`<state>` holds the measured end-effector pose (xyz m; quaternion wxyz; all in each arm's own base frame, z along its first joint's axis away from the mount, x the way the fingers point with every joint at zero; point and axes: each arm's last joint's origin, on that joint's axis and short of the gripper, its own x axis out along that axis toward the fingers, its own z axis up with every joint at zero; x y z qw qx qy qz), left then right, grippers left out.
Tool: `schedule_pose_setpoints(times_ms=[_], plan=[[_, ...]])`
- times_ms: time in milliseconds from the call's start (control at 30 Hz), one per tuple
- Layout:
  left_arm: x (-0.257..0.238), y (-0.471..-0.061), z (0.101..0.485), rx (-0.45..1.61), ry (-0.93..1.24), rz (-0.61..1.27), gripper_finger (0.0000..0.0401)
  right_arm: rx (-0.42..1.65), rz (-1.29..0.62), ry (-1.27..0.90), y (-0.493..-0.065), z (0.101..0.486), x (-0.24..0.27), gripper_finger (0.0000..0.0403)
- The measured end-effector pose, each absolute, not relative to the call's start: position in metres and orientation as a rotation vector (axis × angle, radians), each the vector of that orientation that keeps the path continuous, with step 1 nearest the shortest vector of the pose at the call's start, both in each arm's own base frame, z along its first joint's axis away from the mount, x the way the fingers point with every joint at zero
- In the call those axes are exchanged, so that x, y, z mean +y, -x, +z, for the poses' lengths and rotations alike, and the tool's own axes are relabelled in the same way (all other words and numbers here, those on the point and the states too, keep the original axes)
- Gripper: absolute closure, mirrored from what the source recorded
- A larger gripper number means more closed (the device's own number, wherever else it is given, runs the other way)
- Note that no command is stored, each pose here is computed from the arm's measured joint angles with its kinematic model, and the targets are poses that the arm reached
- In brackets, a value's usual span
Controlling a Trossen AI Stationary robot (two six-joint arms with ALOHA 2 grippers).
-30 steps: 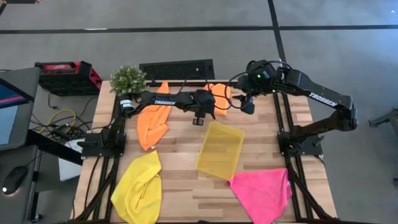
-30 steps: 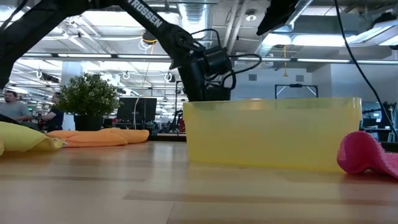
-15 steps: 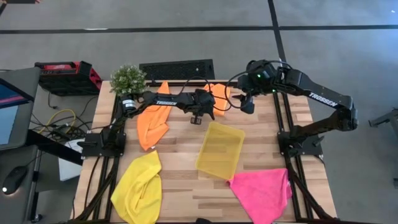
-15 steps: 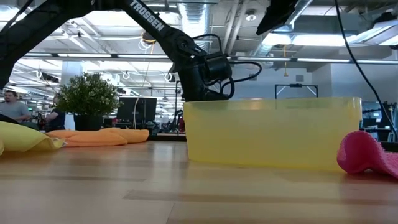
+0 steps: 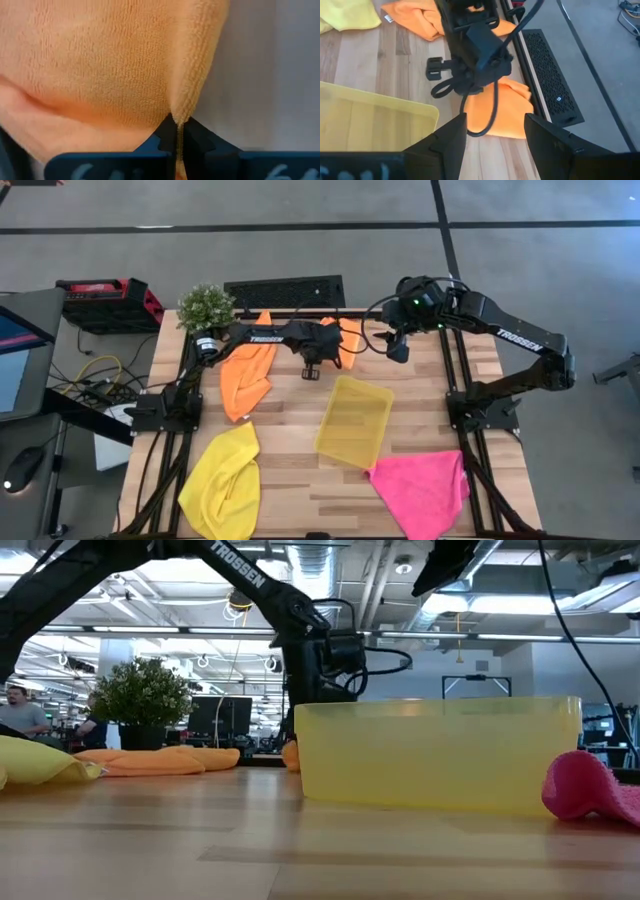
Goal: Fold microfiber towels
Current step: Put the folded right orange microfiber towel into the yellow bin
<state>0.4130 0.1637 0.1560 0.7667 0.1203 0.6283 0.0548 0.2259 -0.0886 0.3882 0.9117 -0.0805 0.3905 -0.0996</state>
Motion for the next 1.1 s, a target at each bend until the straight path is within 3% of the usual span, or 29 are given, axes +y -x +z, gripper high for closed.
schedule_pose_setpoints(times_ms=[167, 400, 700, 1100], plan=[[0.174, -0.419, 0.189, 1.29, -0.087, 0.132, 0.04, 0.805, -0.205, 0.166, -0.226, 0.388, -0.089, 0.0182], [0.164, -0.433, 0.232, 1.221, -0.151, 0.09, 0.0401, 0.806, -0.204, 0.167, -0.226, 0.388, -0.089, 0.0182], [0.12, -0.447, 0.261, 1.172, -0.202, -0.028, 0.0401, 0.814, -0.202, 0.165, -0.225, 0.387, -0.088, 0.0182], [0.093, -0.452, 0.298, 1.12, -0.237, -0.052, 0.0401, 0.806, -0.193, 0.167, -0.226, 0.389, -0.088, 0.0182]])
